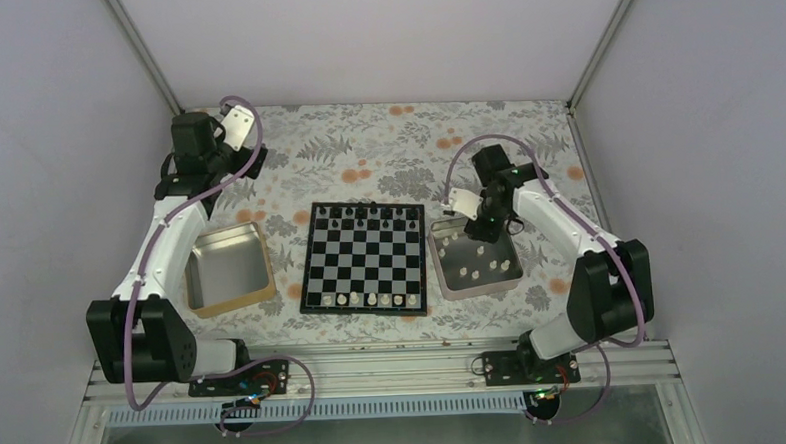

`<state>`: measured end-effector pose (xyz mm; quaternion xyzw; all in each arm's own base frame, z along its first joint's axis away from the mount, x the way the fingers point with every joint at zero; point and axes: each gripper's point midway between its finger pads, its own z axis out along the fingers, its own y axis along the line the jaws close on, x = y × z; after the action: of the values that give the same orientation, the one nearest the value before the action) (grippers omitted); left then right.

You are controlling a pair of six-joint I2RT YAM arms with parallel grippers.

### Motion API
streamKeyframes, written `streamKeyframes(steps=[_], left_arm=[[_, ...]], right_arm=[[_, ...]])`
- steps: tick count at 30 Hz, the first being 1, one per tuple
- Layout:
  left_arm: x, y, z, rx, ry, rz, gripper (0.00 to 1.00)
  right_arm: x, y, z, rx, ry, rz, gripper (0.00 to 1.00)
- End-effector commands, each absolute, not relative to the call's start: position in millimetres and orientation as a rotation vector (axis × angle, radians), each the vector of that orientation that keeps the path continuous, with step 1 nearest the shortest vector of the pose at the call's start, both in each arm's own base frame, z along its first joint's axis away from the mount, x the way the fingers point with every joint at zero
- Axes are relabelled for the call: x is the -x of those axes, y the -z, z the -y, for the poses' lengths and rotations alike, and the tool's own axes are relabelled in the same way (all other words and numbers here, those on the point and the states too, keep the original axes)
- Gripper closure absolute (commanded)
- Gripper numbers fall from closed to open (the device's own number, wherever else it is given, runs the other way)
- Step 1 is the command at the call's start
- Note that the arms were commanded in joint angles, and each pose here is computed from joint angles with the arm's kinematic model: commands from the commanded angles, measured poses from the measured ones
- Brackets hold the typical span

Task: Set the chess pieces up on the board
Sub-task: Pick up the chess piece from the storage box.

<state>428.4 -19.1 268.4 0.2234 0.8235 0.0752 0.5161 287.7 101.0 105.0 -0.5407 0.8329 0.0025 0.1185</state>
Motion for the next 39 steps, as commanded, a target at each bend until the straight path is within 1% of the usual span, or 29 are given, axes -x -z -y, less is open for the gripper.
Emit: streamKeyframes(steps=[1,7,13,21,24,26,29,34,39], left_arm=[[-434,-261,14,-0.529,-0.211,-1.995,0.00],[-438,-255,11,-0.526,-0.223,-2.013,0.00],[-441,-253,10,-0.521,-0.236,-2.016,0.00],[-438,-257,12,-0.525,-0.224,-2.008,0.00],[-437,-258,12,-0.526,-0.225,-2.001,0.00],[-438,-258,12,-0.526,-0.222,-2.003,0.00],[-439,-257,12,-0.526,-0.219,-2.006,0.00],[-437,-261,10,-0.517,-0.233,-1.999,0.00],[-437,-263,9,-0.509,-0.242,-1.999,0.00]], right_arm=[[-263,-93,-106,1.659,-0.119,-2.479,0.61],[-245,-77,-100,1.658,-0.022,-2.554,0.59],[-267,-95,-92,1.527,0.098,-2.497,0.57],[-267,-89,-56,1.496,0.189,-2.573,0.54],[-265,-98,-45,1.563,0.195,-2.463,0.51],[-251,-102,-47,1.775,0.121,-2.294,0.47],[-242,-114,-54,1.927,0.089,-2.064,0.43],[-228,-116,-58,2.139,-0.012,-1.942,0.43],[-233,-110,-55,2.243,0.037,-1.826,0.43]])
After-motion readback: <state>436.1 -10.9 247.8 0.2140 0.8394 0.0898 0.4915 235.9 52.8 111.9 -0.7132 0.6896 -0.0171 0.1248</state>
